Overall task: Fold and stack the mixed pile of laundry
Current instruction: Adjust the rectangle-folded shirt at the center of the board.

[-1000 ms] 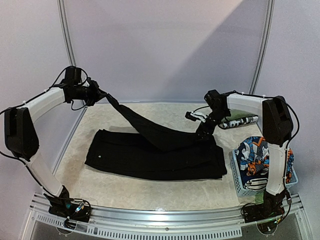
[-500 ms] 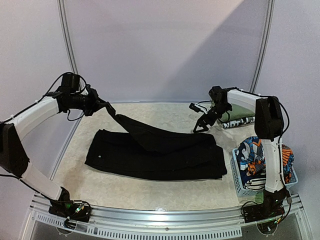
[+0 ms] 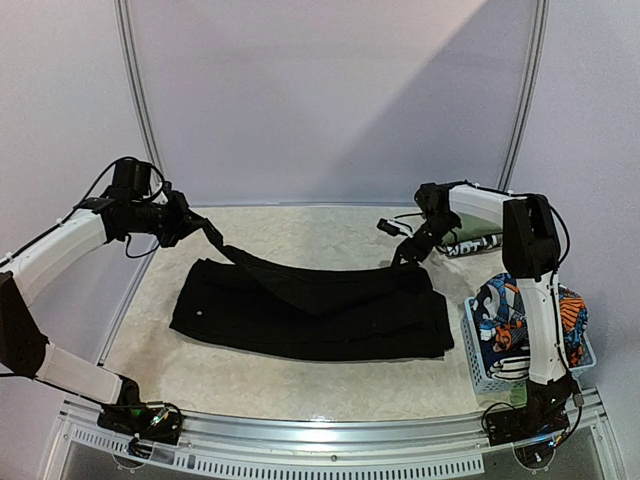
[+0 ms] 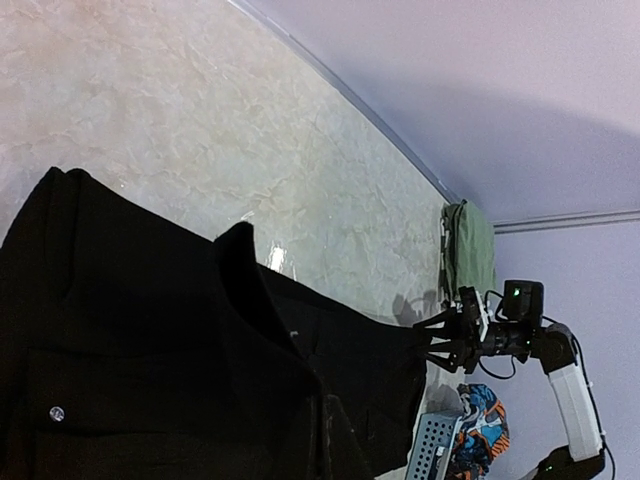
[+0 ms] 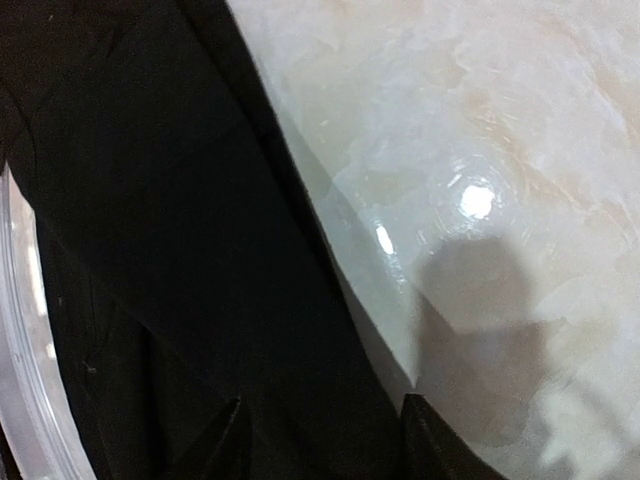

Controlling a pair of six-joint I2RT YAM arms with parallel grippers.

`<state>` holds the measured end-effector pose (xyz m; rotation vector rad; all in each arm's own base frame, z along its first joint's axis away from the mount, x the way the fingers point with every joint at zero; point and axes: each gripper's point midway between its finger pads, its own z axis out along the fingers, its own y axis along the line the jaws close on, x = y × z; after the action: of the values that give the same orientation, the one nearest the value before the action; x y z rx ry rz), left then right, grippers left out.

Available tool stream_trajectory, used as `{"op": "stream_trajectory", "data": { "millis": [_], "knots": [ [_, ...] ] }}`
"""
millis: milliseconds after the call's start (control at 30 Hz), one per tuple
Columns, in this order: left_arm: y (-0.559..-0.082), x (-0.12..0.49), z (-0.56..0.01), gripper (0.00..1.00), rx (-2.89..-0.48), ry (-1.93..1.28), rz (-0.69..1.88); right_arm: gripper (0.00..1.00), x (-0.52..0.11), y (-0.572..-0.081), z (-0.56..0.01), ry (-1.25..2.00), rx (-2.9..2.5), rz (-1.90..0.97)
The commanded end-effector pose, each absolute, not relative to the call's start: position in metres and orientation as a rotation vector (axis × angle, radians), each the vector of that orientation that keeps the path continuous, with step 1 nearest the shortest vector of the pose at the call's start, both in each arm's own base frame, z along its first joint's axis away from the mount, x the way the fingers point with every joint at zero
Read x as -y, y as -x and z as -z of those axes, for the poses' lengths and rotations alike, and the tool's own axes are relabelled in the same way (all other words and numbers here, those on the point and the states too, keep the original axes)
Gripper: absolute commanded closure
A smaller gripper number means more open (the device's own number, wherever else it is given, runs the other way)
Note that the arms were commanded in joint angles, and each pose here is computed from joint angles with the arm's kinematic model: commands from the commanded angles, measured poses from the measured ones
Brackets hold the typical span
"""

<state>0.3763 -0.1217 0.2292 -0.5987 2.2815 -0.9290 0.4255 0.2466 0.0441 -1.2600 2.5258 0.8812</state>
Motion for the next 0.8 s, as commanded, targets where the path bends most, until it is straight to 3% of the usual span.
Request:
{"op": "stream_trajectory", "data": {
  "millis": [0, 133, 333, 767],
  "knots": [
    [-0.37, 0.124, -0.227, 1.0, -2.297, 0.606, 0.918, 0.58, -0.244, -0.422, -0.041, 1.287, -2.54, -0.866],
    [-0.367, 0.122, -0.227, 1.0, -2.309, 0.593, 0.9, 0.77, -0.244, -0.421, -0.046, 1.29, -2.528, -0.861],
    [-0.357, 0.119, -0.208, 1.0, -2.381, 0.585, 0.852, 0.88, -0.243, -0.413, -0.062, 1.299, -2.499, -0.874],
    [-0.333, 0.086, -0.134, 1.0, -2.55, 0.624, 0.646, 0.93, -0.232, -0.378, -0.065, 1.368, -2.476, -0.961]
  ]
}}
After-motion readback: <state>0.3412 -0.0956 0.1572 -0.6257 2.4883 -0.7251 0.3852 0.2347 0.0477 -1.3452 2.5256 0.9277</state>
